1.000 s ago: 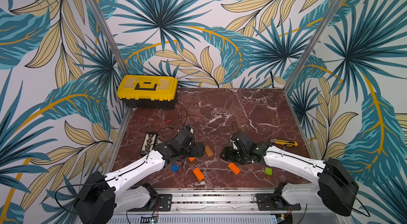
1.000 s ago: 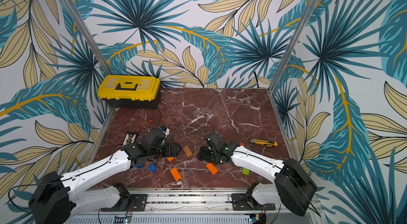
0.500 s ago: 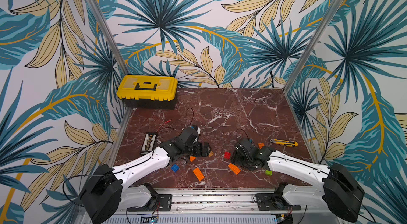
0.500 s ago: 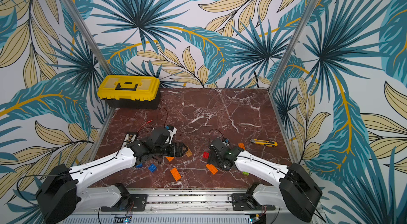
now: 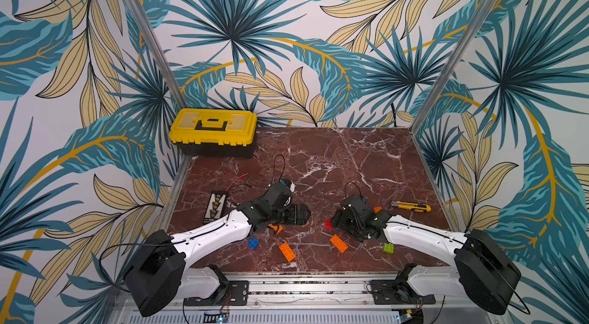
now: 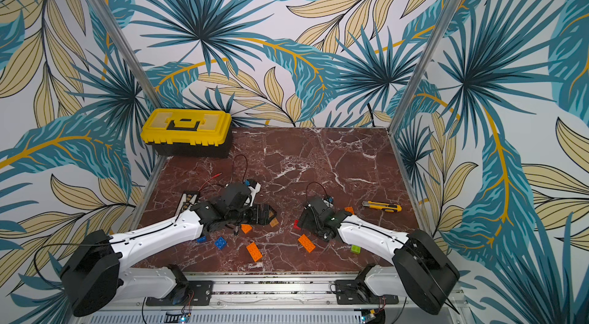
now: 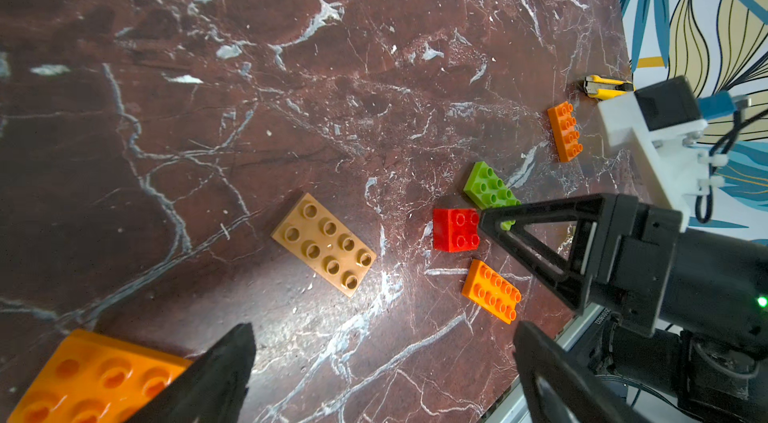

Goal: Assemble the number 5 with lego
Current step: Move the lego brick at the center of the board.

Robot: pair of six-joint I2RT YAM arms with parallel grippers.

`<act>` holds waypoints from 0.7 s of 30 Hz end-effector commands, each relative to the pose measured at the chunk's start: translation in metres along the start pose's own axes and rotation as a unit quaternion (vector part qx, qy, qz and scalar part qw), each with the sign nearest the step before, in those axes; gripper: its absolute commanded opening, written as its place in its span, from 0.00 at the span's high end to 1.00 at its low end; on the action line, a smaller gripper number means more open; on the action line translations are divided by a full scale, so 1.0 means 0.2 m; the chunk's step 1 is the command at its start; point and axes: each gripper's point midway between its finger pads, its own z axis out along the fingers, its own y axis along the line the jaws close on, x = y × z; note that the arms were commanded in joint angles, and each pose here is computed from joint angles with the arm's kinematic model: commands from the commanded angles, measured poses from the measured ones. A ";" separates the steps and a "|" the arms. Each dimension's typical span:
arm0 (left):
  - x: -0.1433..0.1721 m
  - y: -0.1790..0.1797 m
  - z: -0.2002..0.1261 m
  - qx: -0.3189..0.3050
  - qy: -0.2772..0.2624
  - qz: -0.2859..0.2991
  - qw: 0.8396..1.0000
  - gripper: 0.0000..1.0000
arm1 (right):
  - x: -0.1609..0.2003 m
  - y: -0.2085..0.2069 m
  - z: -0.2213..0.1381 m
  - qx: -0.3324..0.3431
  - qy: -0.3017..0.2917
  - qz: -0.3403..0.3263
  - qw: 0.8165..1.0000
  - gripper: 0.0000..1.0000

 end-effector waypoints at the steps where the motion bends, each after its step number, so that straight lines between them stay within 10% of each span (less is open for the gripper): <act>1: -0.12 -0.11 -0.02 0.021 -0.031 0.008 0.999 0.00 | -0.02 -0.08 0.07 0.034 0.005 0.003 0.999 0.13; 21: -0.19 -0.04 -0.04 -0.020 -0.074 -0.009 0.997 0.00 | -0.08 -0.12 0.05 0.155 0.034 -0.133 0.978 0.09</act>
